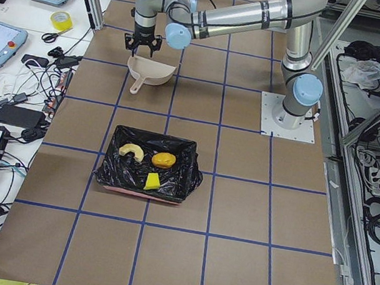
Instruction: Sweep and dump trash into bin
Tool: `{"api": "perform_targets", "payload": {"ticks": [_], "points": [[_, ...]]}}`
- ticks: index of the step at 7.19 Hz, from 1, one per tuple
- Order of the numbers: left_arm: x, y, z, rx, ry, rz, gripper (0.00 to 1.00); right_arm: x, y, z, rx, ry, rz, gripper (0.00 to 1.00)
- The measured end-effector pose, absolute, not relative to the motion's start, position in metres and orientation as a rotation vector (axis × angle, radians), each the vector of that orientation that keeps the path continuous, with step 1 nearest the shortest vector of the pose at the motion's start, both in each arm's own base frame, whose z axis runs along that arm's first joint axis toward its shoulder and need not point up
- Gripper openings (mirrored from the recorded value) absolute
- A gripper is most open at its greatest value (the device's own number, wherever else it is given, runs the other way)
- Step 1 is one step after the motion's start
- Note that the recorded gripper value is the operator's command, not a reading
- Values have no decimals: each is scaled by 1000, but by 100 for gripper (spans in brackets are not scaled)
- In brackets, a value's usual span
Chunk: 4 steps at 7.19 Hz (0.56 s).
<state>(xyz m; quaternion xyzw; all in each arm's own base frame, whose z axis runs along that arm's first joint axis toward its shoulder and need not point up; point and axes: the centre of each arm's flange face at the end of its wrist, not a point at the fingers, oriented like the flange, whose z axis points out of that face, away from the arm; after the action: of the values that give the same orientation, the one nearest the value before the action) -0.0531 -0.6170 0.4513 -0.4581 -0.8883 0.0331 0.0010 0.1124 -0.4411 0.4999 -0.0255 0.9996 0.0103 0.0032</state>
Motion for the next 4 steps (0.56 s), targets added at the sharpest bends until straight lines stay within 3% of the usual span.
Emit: {"api": "perform_targets", "payload": {"ticks": [4], "points": [[-99, -536, 521, -725, -3032, 20, 100, 112, -440, 499, -93, 3137, 42, 100]]}}
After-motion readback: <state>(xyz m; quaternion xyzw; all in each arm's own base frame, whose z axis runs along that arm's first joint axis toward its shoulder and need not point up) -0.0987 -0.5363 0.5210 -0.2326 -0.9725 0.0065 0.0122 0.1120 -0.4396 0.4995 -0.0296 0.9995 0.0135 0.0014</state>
